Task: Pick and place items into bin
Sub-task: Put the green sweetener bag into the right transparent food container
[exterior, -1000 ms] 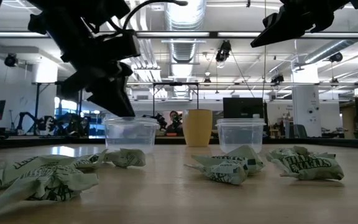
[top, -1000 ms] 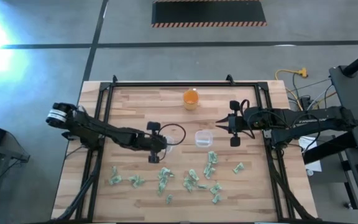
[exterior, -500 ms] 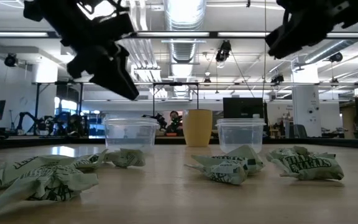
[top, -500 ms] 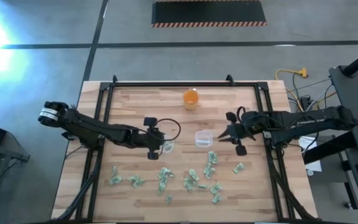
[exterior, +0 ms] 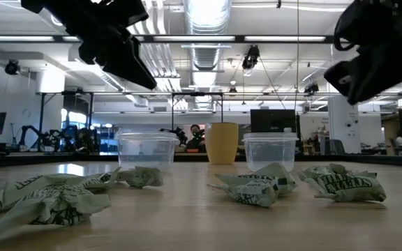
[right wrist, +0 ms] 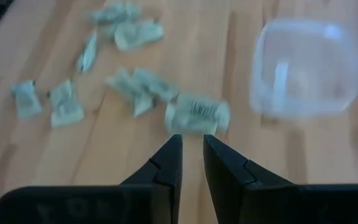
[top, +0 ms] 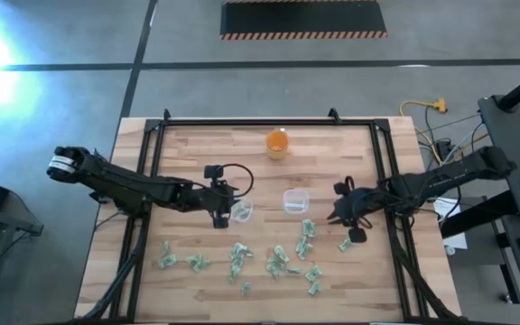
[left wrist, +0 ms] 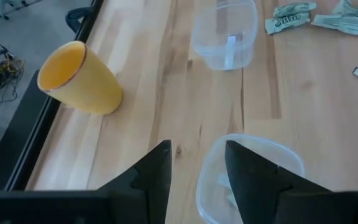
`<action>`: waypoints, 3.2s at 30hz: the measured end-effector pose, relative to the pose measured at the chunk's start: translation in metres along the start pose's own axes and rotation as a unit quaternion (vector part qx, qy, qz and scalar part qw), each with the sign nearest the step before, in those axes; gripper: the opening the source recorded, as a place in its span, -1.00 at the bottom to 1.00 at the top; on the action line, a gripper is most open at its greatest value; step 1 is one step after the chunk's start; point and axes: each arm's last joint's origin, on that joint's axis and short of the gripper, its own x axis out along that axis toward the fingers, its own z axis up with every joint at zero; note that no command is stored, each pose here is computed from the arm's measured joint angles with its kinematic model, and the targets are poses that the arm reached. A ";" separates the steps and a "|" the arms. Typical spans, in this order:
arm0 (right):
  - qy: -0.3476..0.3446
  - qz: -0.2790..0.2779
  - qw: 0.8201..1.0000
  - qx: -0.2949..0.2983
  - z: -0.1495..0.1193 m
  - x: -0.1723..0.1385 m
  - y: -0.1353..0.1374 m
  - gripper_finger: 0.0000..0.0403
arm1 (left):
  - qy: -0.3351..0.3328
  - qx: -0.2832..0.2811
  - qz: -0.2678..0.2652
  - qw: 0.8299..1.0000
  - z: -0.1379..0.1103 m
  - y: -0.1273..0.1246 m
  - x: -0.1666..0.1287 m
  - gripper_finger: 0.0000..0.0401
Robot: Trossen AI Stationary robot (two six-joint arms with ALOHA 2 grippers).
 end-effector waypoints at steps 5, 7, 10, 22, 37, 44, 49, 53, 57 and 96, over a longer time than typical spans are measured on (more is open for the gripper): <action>0.033 0.008 0.999 0.010 -0.008 0.000 0.011 -0.72 | -0.001 -0.001 0.001 1.000 0.001 0.000 0.000 -0.33; 0.042 0.016 0.999 0.008 -0.011 0.000 0.016 -0.72 | 0.000 0.000 0.004 1.000 0.000 0.000 0.000 -0.33; 0.057 0.012 0.998 0.013 -0.015 -0.001 0.021 -0.72 | 0.002 0.000 0.011 1.000 -0.001 0.001 0.000 -0.33; 0.137 0.010 0.991 0.007 -0.032 0.010 0.050 -0.72 | -0.008 -0.005 0.014 1.000 0.003 0.001 0.000 -0.33; 0.229 -0.023 0.973 -0.023 -0.039 0.040 0.066 -0.49 | -0.017 -0.009 0.014 1.000 0.004 0.001 0.000 -0.33; 0.230 -0.023 0.973 -0.023 -0.038 0.040 0.066 -0.33 | -0.016 -0.009 0.014 1.000 0.002 0.001 0.001 -0.33; 0.231 -0.024 0.972 -0.023 -0.038 0.040 0.066 -0.35 | -0.016 -0.009 0.014 1.000 0.002 0.001 0.001 -0.33; 0.231 -0.024 0.972 -0.023 -0.039 0.040 0.066 -0.43 | -0.015 -0.009 0.014 1.000 0.002 0.001 0.001 -0.33; 0.232 -0.024 0.972 -0.023 -0.041 0.041 0.065 -0.50 | -0.015 -0.008 0.014 1.000 0.002 0.000 0.001 -0.33; 0.060 -0.194 0.977 -0.068 0.007 0.034 0.064 -0.96 | 0.003 0.002 0.013 1.000 -0.005 -0.001 0.002 -0.33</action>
